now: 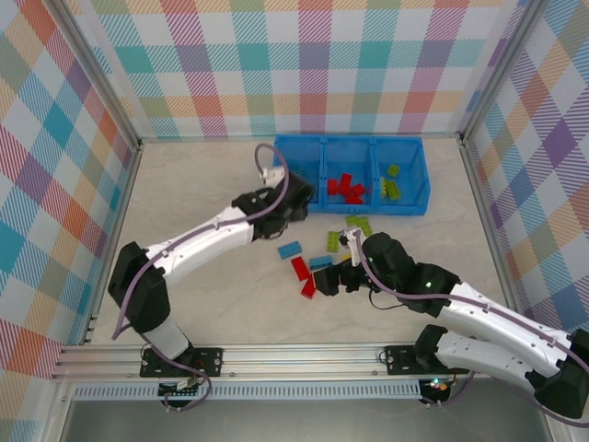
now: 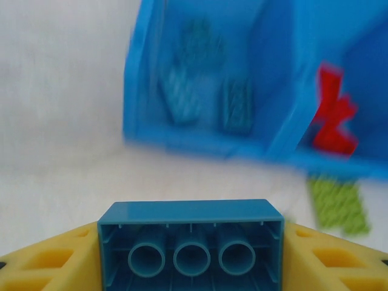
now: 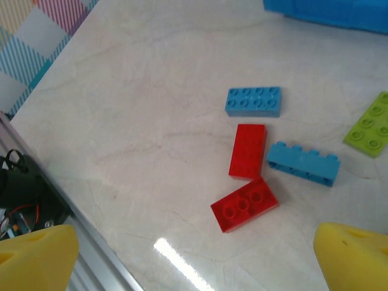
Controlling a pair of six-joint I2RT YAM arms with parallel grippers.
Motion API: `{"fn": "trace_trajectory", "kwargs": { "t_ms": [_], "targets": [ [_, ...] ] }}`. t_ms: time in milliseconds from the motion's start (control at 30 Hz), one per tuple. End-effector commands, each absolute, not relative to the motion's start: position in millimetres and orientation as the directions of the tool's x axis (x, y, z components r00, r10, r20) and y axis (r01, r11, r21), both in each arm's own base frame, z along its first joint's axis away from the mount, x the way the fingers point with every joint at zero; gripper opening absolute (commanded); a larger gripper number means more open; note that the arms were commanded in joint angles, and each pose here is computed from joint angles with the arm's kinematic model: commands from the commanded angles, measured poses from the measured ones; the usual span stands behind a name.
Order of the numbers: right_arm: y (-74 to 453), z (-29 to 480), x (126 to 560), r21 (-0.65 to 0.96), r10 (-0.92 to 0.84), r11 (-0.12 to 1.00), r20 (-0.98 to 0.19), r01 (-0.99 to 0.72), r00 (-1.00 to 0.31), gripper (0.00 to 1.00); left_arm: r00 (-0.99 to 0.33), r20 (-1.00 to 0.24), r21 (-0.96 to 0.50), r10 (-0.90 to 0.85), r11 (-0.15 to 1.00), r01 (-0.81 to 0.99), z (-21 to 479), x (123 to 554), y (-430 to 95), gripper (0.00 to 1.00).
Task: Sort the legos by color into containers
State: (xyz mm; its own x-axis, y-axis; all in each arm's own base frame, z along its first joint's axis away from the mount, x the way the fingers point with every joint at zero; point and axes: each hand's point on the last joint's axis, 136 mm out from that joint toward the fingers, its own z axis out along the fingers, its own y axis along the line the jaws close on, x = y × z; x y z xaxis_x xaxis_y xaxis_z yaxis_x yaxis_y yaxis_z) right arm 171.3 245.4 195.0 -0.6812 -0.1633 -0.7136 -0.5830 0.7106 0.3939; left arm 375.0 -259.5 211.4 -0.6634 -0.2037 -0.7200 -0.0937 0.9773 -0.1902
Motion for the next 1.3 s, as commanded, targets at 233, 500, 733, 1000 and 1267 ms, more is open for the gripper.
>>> {"fn": "trace_trajectory", "kwargs": {
  "t_ms": [233,500,733,1000,1267],
  "targets": [
    [241,202,172,0.433,-0.096,0.724,-0.708,-0.537,-0.7,1.0,-0.62,-0.772,-0.051,-0.139,0.986,-0.157,178,513,-266,0.56],
    [225,188,170,0.429,-0.071,0.77,-0.677,-0.471,-0.733,1.0,-0.611,-0.775,-0.126,-0.159,0.987,-0.097,193,541,-291,0.77],
    [180,166,185,0.354,0.067,0.908,-0.646,-0.221,-0.76,1.0,-0.592,-0.777,-0.225,-0.213,0.973,-0.054,244,512,-286,0.79],
    [131,132,201,0.248,0.254,0.961,-0.608,0.124,-0.752,1.0,-0.408,-0.91,-0.224,-0.077,0.918,0.326,322,376,-293,0.77],
    [115,80,218,0.067,0.408,0.9,-0.473,0.43,-0.781,1.0,-0.239,-0.876,0.016,0.419,0.521,0.853,292,200,-287,0.86]
  ]
}}
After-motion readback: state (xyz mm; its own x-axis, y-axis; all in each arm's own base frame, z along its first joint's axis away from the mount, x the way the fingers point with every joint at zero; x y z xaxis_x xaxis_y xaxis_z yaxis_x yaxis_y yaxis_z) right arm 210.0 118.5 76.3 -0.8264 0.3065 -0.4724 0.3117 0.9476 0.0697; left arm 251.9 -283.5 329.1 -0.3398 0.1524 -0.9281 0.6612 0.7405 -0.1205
